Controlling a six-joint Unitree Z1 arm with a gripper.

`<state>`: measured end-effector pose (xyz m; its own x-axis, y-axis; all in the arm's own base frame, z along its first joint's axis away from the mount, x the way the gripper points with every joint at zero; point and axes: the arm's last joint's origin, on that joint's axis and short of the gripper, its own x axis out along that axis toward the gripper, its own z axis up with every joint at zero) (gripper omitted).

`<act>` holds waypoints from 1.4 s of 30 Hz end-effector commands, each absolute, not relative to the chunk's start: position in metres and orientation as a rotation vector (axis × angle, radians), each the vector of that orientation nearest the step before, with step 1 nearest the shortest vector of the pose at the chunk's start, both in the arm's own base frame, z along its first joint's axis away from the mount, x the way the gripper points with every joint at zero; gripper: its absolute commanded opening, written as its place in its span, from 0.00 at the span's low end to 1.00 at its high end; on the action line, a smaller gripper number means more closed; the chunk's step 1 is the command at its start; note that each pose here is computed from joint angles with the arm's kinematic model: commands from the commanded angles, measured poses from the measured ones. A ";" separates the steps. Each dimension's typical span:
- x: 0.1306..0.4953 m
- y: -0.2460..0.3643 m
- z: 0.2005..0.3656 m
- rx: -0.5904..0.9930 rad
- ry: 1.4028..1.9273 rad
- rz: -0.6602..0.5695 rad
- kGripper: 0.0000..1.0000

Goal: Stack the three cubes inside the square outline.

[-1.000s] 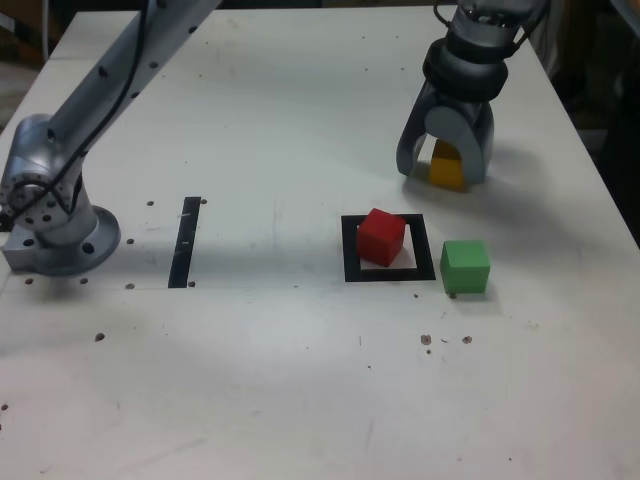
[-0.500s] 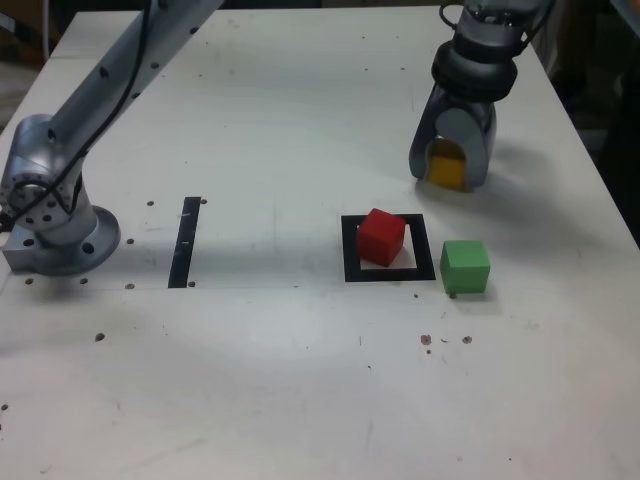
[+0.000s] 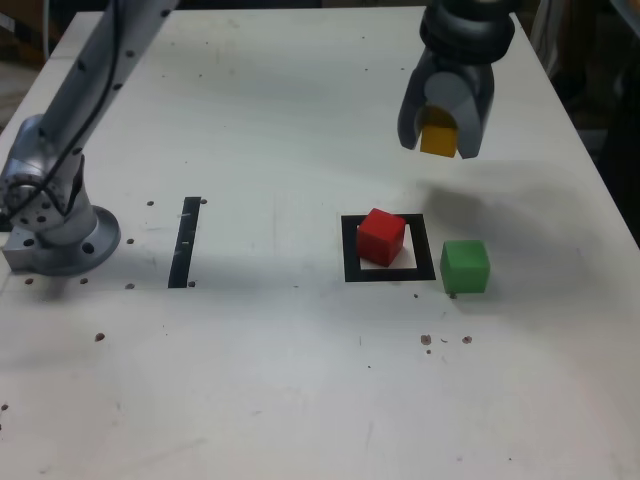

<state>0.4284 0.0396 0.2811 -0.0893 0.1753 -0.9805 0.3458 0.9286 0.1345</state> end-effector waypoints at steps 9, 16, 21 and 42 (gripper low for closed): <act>0.383 -0.025 0.311 0.413 1.658 -0.188 0.13; 0.375 -0.042 0.288 0.392 1.708 -0.204 0.13; 0.371 -0.043 0.275 0.382 1.729 -0.212 0.13; 0.359 -0.046 0.256 0.361 1.668 -0.231 0.17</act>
<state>0.3605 -0.0457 0.2520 -0.1162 0.0981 -0.9884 0.3665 0.9291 0.0491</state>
